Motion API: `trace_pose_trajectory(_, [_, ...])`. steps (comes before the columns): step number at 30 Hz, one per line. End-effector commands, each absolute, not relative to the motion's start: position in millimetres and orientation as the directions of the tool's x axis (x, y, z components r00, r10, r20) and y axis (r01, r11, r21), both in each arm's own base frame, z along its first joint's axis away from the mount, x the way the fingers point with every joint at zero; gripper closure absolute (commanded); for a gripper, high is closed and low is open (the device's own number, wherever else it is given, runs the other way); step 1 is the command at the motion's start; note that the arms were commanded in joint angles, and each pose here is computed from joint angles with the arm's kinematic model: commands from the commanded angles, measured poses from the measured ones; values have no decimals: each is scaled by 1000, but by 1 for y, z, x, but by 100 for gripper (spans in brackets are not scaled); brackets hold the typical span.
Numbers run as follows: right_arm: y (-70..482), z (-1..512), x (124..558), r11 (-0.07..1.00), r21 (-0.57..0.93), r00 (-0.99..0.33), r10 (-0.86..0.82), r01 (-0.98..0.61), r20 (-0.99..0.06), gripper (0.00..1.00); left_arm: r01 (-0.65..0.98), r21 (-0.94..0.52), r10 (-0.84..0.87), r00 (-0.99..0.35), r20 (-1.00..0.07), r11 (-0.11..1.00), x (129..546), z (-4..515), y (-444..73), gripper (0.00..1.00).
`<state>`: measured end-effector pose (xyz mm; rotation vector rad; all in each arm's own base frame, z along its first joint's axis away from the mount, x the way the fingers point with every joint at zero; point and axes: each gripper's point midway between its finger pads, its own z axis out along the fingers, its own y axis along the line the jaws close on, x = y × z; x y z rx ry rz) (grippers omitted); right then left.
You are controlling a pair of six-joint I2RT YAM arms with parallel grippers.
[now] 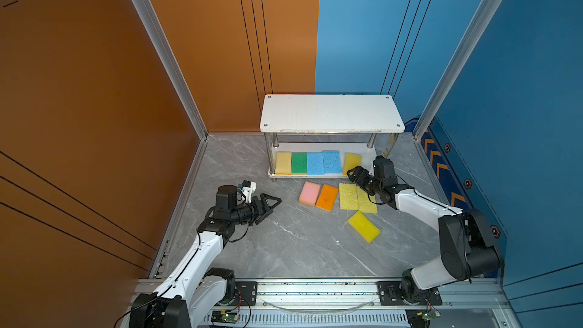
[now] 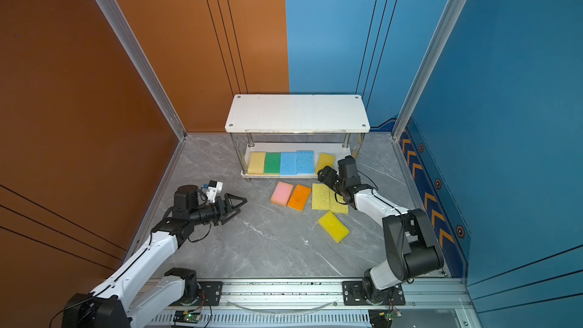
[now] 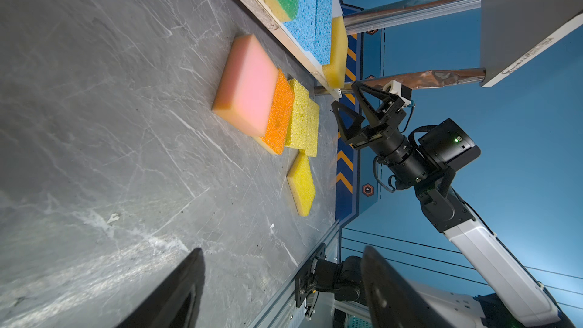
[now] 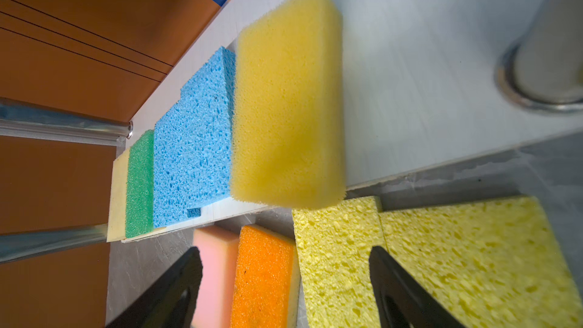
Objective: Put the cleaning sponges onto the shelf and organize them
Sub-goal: 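Nudge the yellow sponge flush with the right gripper, then draw back slightly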
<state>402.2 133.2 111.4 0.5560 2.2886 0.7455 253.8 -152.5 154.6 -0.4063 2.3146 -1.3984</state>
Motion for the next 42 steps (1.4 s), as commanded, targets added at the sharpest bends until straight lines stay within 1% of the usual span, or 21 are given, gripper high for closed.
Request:
trace_pose_trajectory(1, [141, 125, 411, 712, 683, -686, 579, 162, -441, 15, -29, -892, -436, -879, -191, 451, 252, 154, -152, 22])
trace_pose_trajectory(11, [145, 132, 418, 682, 718, -689, 589, 143, -422, 16, -30, -892, -436, -880, -190, 451, 252, 153, -152, 22])
trace_pose_trajectory(17, [142, 130, 428, 689, 710, -683, 589, 146, -432, 16, -34, -892, -436, -880, -188, 452, 251, 151, -152, 22])
trace_pose_trajectory(42, [115, 111, 450, 808, 554, -647, 534, 201, -544, 16, -48, -886, -440, -880, -181, 461, 251, 148, -151, 21])
